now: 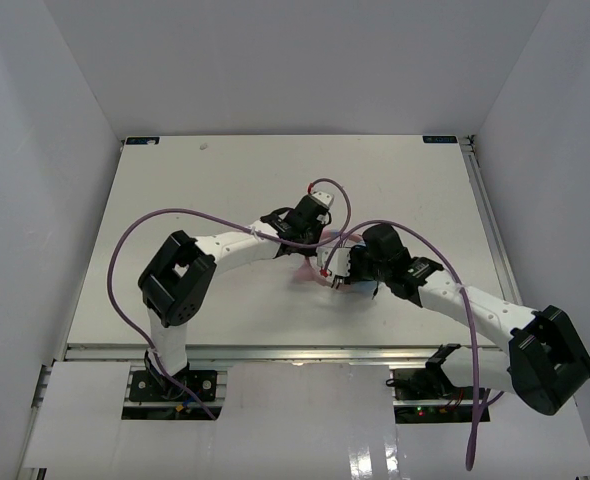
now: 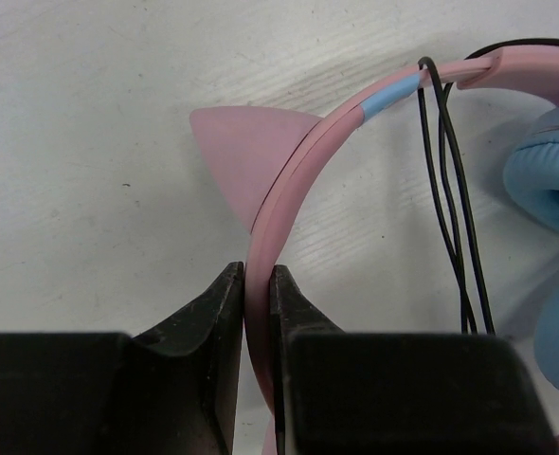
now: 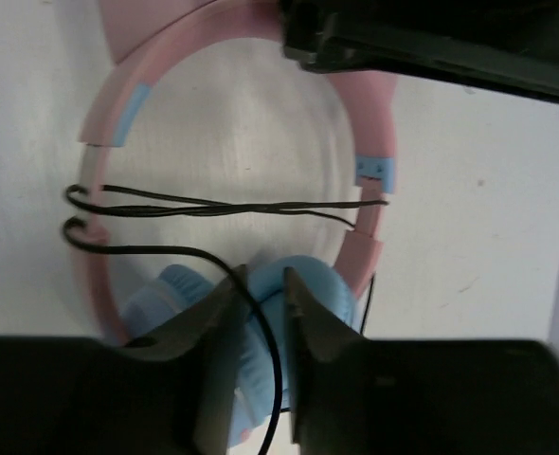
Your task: Wrap the headphones
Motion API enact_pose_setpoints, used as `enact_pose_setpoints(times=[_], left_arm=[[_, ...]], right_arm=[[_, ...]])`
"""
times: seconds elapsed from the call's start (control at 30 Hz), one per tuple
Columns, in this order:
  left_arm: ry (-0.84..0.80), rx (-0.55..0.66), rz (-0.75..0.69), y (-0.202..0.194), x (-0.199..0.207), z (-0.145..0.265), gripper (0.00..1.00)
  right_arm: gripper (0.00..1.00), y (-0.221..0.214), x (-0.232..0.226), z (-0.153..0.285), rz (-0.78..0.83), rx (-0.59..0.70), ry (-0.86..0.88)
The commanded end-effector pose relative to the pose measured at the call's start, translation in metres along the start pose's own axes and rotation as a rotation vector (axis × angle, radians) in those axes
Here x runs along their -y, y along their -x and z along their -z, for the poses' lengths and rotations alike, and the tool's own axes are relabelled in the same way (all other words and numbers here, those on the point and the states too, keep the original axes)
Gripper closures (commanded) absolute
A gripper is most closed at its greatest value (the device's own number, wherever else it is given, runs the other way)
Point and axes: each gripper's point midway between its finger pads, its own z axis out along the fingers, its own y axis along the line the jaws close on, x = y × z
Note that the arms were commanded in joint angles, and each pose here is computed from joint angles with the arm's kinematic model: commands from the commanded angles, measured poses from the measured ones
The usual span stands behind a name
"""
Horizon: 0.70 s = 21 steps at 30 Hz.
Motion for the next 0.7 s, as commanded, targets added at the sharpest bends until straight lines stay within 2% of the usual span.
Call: enact_pose_setpoints(times=[0.0, 0.2, 0.53, 0.67], left_arm=[[-0.094, -0.021, -0.022, -0.013, 0.015, 0.011, 1.00], [-0.094, -0.016, -0.023, -0.015, 0.014, 0.012, 1.00], [-0.125, -0.011, -0.015, -0.028, 0.013, 0.021, 1.00], [-0.105, -0.010, -0.009, -0.034, 0.008, 0.023, 1.00]], right_arm=[[0.63, -0.004, 0.038, 0.011, 0.105, -0.038, -0.190], [0.58, -0.003, 0.045, 0.013, 0.134, -0.043, -0.219], [0.59, -0.012, 0.044, -0.013, 0.086, -0.047, -0.195], [0.53, -0.022, 0.052, -0.022, 0.061, -0.065, -0.201]])
